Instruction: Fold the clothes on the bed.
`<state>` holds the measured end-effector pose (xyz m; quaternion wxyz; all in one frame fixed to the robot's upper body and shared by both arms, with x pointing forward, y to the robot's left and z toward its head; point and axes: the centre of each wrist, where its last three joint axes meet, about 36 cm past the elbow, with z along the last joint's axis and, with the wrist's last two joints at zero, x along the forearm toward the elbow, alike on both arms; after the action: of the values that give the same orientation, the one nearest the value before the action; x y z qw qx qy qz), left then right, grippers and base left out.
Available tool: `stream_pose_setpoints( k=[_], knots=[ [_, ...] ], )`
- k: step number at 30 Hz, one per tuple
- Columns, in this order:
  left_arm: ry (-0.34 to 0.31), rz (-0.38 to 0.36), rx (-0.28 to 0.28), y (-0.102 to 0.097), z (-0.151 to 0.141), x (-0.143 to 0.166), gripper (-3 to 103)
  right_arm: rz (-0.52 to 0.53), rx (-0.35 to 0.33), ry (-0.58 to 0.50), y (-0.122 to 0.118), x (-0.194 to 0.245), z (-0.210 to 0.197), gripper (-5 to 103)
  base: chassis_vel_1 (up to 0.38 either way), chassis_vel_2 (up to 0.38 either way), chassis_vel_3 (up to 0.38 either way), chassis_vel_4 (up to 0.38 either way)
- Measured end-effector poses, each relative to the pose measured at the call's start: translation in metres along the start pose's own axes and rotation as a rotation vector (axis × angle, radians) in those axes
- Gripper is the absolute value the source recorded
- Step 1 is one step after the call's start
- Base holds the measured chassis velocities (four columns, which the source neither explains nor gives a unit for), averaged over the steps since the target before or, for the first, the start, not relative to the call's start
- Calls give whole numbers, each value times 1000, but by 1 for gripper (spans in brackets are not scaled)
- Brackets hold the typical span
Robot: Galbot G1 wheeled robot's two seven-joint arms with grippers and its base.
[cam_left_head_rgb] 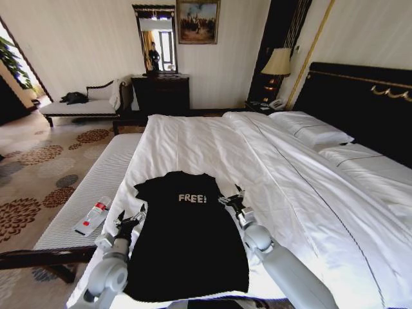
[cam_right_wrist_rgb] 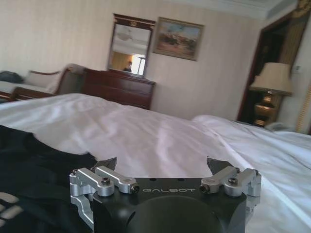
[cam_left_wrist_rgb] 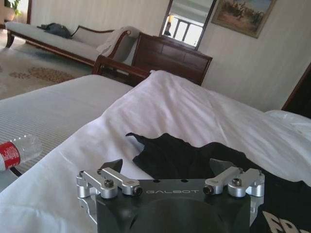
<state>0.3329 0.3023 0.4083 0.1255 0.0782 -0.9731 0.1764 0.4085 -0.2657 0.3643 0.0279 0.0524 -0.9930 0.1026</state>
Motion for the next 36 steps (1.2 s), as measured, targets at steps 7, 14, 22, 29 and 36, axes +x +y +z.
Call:
stream_pose_setpoints(
  k=[7,14,22,29,36],
  knots=[
    [3,-23,89,14,-30,-88,100,137,20,42,-50,31,10,100,0,0,0,0],
    [48,-50,157,21,-39,-142,100,187,39,58,-68,51,12,100,0,0,0,0],
    [93,-47,126,23,-21,-165,102,217,48,58,-78,59,8,100,0,0,0,0],
    [91,-34,65,16,-9,-176,77,231,45,63,-79,59,9,100,0,0,0,0],
    [75,-29,34,13,-3,-178,51,238,44,71,-79,58,12,100,0,0,0,0]
  ],
)
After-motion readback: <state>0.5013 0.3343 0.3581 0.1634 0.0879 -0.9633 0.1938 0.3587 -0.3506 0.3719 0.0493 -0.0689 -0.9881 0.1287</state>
